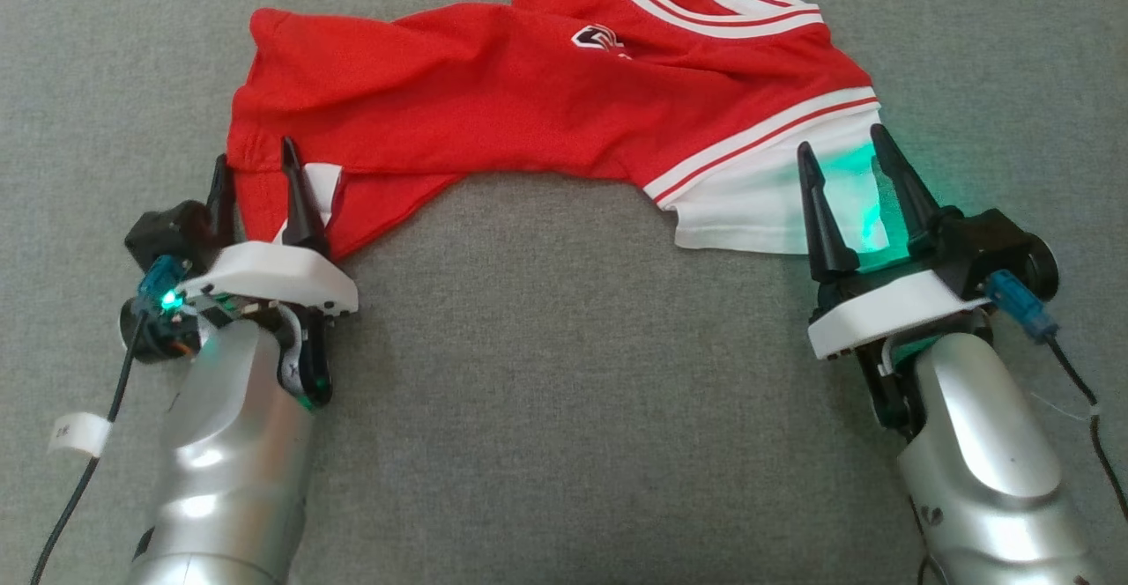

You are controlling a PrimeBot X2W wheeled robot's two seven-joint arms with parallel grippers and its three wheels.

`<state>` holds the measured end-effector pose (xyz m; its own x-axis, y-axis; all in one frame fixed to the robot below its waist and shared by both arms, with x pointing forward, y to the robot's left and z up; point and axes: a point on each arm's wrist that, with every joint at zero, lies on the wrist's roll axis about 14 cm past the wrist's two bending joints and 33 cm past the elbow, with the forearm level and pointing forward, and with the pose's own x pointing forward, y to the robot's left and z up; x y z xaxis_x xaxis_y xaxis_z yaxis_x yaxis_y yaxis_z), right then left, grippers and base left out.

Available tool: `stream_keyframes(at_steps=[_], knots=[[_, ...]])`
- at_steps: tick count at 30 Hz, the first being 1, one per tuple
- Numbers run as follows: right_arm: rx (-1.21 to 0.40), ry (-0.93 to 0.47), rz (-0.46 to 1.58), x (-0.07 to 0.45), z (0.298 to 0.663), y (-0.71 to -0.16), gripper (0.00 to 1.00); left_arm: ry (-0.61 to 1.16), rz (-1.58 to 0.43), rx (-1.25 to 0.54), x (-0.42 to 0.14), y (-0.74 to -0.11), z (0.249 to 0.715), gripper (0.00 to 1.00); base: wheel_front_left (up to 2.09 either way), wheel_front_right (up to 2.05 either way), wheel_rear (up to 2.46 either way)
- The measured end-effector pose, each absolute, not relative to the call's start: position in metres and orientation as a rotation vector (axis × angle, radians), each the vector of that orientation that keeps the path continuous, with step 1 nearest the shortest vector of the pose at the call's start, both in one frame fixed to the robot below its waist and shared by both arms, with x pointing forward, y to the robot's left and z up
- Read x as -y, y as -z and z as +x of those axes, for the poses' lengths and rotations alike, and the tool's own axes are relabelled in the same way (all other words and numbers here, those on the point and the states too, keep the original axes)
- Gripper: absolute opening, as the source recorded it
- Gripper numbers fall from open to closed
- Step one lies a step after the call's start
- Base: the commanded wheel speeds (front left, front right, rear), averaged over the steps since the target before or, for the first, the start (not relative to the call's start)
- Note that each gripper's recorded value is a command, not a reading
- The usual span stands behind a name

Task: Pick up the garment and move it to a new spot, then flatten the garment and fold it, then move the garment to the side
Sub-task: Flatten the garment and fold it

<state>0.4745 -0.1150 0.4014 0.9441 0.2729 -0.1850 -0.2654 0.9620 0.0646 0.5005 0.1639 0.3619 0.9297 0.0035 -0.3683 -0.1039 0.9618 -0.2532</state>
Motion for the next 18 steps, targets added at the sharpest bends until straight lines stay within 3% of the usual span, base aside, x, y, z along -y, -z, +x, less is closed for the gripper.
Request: stream_keyframes(at_steps=[7, 8, 9, 10, 11, 18], knots=[[-0.193, -0.282, 0.051, 0.112, 0.472, -0.403, 1.0, -0.055, -0.252, -0.363, -0.164, -0.366, 0.503, 1.0, 0.0, 0.0, 0.0], [-0.193, -0.283, 0.05, 0.111, 0.472, -0.403, 1.0, -0.053, -0.248, -0.355, -0.164, -0.368, 0.504, 0.93, 0.0, 0.0, 0.0], [-0.194, -0.284, 0.05, 0.111, 0.472, -0.403, 1.0, -0.048, -0.241, -0.345, -0.164, -0.371, 0.505, 0.46, 0.0, 0.0, 0.0], [-0.194, -0.285, 0.051, 0.11, 0.471, -0.404, 1.0, -0.041, -0.233, -0.336, -0.163, -0.374, 0.507, 0.11, 0.0, 0.0, 0.0], [-0.196, -0.285, 0.053, 0.11, 0.471, -0.403, 1.0, -0.03, -0.231, -0.325, -0.162, -0.377, 0.508, 0.0, 0.0, 0.0, 0.0], [-0.189, -0.27, 0.068, 0.113, 0.468, -0.411, 1.0, -0.006, -0.204, -0.292, -0.16, -0.391, 0.501, 0.0, 0.0, 0.0, 0.0]])
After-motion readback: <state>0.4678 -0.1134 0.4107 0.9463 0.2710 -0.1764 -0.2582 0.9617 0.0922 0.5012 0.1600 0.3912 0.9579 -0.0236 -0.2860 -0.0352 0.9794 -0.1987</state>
